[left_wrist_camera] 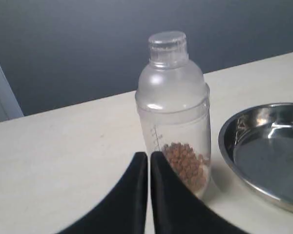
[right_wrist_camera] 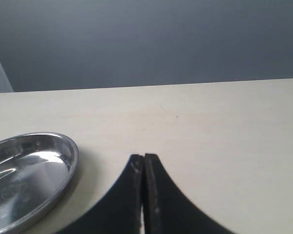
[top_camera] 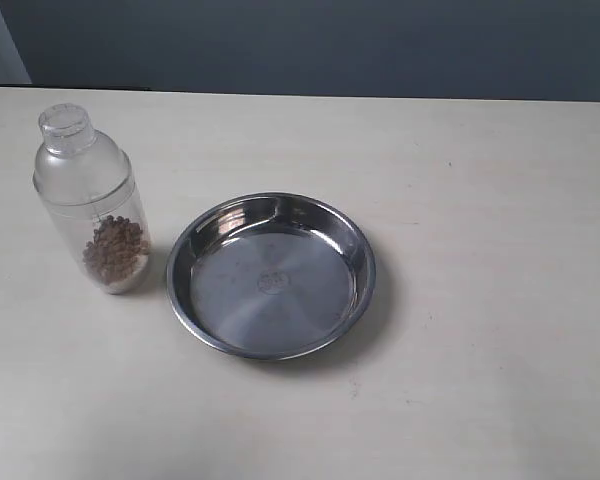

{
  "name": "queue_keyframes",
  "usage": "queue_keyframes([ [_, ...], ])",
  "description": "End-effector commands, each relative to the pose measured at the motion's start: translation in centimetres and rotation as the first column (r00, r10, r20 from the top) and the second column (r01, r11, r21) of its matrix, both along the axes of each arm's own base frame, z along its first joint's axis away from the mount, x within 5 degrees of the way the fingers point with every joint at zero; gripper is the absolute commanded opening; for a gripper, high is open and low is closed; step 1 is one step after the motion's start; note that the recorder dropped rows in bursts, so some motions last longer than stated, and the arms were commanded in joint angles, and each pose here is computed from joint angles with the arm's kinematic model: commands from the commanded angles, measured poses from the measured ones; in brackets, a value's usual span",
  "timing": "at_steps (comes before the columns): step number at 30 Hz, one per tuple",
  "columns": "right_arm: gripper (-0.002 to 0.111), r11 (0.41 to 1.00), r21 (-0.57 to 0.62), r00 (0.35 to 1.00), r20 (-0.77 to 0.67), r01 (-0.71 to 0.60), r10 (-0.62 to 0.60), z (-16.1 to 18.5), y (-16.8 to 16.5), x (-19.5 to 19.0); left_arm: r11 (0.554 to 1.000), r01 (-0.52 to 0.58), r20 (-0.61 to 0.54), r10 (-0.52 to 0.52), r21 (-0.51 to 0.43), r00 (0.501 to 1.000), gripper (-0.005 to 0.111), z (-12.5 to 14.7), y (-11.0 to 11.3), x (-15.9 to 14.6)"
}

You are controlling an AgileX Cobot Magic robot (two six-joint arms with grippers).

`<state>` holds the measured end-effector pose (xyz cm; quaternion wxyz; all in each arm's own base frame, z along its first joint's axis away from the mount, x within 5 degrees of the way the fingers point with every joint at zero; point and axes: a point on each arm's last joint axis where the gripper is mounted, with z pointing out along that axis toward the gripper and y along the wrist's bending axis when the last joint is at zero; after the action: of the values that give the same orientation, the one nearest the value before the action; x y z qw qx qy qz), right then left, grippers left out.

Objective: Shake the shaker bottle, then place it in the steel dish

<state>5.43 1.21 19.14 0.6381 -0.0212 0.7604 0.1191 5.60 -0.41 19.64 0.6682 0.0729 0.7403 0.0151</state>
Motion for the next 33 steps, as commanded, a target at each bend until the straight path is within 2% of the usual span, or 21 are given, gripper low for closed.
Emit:
queue_keyframes([
  [1, -0.001, 1.000, 0.007, 1.000, 0.015, 0.004, -0.004, 0.1, 0.0, 0.0, 0.964, 0.015, 0.077, 0.005, -0.267, 0.997, 0.003, 0.8, -0.2, 0.0],
  [2, -0.001, 1.000, 0.007, 1.000, 0.015, 0.004, -0.004, 0.1, 0.0, 0.0, 0.940, 0.020, 0.085, 0.010, -0.340, 0.996, 0.003, 1.0, -0.2, 0.0],
  [3, -0.001, 1.000, 0.007, 1.000, 0.015, 0.004, -0.004, 0.1, 0.0, 0.0, 0.927, 0.023, 0.095, 0.013, -0.376, 0.995, 0.003, 1.1, -0.2, 0.0],
  [7, -0.001, 1.000, 0.007, 1.000, 0.015, 0.004, -0.004, 0.1, 0.0, 0.0, 0.921, 0.027, 0.123, 0.023, -0.389, 0.992, 0.003, 1.4, -0.1, 0.0],
  [11, -0.001, 1.000, 0.007, 1.000, 0.013, 0.004, -0.004, 0.1, 0.0, 0.0, 0.871, 0.036, 0.148, 0.043, -0.490, 0.988, 0.003, 1.7, 0.0, 0.0],
  [16, -0.001, 1.000, 0.007, 1.000, 0.013, 0.004, -0.004, 0.1, 0.0, 0.0, 0.883, 0.030, 0.112, 0.026, -0.469, 0.993, 0.003, 1.4, -0.2, 0.0],
  [21, -0.001, 1.000, 0.007, 1.000, 0.013, 0.004, -0.004, 0.1, 0.0, 0.0, 0.818, 0.036, 0.117, 0.039, -0.574, 0.992, 0.000, 1.6, -0.1, 0.0],
  [25, -0.001, 1.000, 0.007, 1.000, 0.013, 0.004, -0.004, 0.1, 0.0, 0.0, 0.833, 0.033, 0.037, -0.015, -0.553, 0.999, 0.000, 2.7, -0.6, 0.1],
  [30, -0.001, 1.000, 0.007, 1.000, 0.016, 0.004, -0.005, 0.1, 0.0, 0.0, 0.867, 0.011, 0.049, 0.016, -0.499, 0.999, 0.000, 6.3, -0.4, 1.8],
  [33, -0.001, 1.000, 0.007, 1.000, 0.016, 0.004, -0.005, 0.1, 0.0, 0.0, 0.927, 0.004, 0.096, 0.034, -0.375, 0.995, 0.000, 9.0, -0.3, 3.4],
])
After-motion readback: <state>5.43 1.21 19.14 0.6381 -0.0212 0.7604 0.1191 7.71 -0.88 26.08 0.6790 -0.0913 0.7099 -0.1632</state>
